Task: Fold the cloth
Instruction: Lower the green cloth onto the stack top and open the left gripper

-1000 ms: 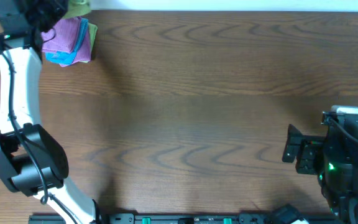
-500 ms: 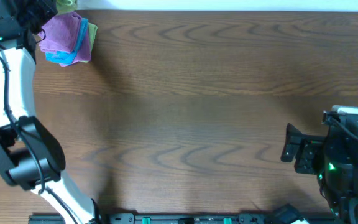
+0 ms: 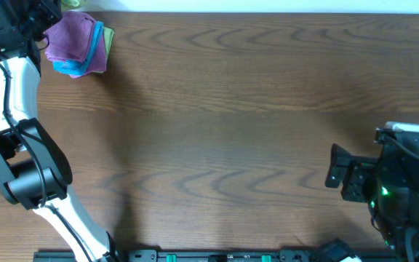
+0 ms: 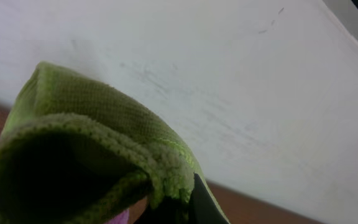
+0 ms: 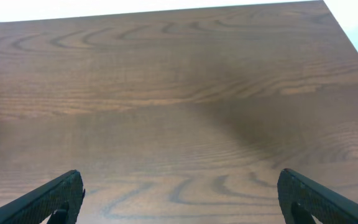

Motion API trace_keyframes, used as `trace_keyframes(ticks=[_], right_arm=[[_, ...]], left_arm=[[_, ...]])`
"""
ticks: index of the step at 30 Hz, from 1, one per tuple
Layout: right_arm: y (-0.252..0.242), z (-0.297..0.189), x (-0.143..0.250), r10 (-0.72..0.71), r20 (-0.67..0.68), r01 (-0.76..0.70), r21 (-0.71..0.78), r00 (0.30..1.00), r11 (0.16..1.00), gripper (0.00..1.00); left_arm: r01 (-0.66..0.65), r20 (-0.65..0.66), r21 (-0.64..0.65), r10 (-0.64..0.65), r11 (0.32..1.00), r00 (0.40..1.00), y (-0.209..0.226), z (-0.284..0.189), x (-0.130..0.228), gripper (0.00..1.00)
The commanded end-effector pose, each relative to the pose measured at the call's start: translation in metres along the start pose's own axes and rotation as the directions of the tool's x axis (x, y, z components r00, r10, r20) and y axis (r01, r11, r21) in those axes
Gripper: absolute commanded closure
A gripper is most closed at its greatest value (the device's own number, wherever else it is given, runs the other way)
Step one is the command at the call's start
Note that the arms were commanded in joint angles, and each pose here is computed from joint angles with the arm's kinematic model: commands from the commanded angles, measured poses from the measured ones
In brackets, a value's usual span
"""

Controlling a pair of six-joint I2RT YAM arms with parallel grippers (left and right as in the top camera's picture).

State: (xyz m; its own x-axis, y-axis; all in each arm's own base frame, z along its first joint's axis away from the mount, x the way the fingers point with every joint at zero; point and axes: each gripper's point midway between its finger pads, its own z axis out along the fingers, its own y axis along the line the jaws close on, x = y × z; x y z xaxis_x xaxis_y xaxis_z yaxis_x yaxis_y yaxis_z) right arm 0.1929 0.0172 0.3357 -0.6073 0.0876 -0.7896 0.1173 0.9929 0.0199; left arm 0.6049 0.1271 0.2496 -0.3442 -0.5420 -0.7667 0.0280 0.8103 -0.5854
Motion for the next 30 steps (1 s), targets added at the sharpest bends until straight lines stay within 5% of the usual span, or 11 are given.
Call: trace_keyframes(ticks=[1,18,30], right_arm=[[0.003,0.007,0.002,0.017,-0.029,-0.017,0.006,0.999,1.0,0.01],[0.015,0.023,0.006,-0.001,-0.091,0.001,0.004,0.996,1.0,0.01],[0.019,0.023,-0.002,0.014,-0.062,-0.014,-0.011,0.998,1.0,0.01]], left_arm=[[-0.037,-0.013,0.014,0.038,0.999,0.999,0.006,0.005,0.005,0.95],[-0.083,-0.039,0.047,0.085,0.995,0.996,0.027,0.019,0.023,0.95],[0.003,-0.219,-0.109,-0.027,0.994,0.975,0.077,-0.002,0.065,0.94]])
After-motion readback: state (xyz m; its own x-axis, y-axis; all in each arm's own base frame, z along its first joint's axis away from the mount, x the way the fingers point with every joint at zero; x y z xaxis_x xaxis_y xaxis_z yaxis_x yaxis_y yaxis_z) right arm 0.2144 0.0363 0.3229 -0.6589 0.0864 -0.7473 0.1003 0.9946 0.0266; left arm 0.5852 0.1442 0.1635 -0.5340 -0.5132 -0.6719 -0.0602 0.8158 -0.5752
